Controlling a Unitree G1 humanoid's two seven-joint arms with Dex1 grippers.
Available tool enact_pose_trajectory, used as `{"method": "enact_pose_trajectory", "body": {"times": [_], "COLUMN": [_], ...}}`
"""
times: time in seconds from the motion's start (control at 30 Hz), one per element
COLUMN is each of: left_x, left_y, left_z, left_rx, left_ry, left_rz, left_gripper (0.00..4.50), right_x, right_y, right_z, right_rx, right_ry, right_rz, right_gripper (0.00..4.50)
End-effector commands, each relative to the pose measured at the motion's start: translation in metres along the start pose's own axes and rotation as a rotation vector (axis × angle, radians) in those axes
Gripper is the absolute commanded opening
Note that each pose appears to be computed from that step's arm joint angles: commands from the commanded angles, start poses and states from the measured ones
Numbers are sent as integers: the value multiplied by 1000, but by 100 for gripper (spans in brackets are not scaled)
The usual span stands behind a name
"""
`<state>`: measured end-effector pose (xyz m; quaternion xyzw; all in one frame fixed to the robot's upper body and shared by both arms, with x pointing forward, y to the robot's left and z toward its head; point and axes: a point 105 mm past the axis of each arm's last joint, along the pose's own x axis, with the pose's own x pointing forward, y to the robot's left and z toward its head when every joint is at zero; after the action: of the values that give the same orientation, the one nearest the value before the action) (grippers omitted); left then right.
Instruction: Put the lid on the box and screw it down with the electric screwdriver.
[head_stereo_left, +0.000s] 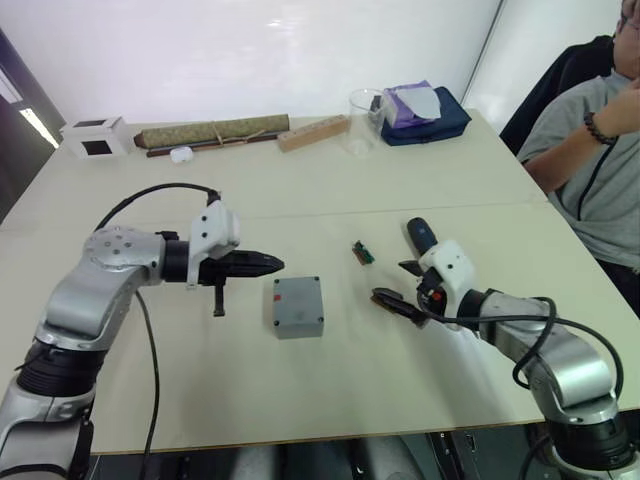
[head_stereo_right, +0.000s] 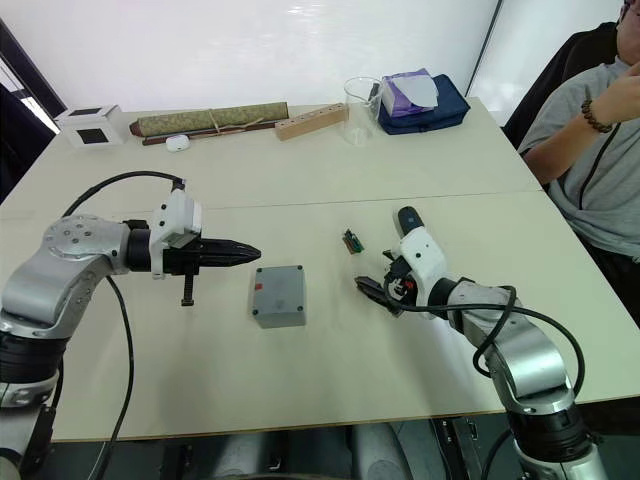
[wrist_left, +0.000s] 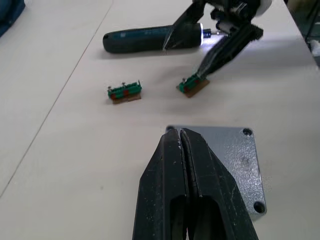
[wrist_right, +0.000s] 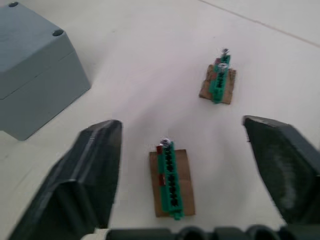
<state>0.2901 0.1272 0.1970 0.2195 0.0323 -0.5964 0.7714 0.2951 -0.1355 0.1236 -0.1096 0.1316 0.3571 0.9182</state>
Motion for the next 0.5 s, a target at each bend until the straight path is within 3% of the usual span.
{"method": "enact_pose_trajectory", "body": {"times": [0.03,0.37,0.5], "left_x": [6,7,7], "left_y": [-4,-5,-4], "left_z": [13,11,10], "left_rx": [39,35,35], "left_ry": [-28,-20,-16], "left_rz": [-30,-32,-30], "left_gripper": [0,0,0], "right_x": [8,14,13], "right_y": [0,0,2], "right_z": [4,-1,-2], "right_rx": [2,-2,-2], "right_ry": [-21,-15,-13], "right_rz": [15,19,26], "right_gripper": [442,442,344]}}
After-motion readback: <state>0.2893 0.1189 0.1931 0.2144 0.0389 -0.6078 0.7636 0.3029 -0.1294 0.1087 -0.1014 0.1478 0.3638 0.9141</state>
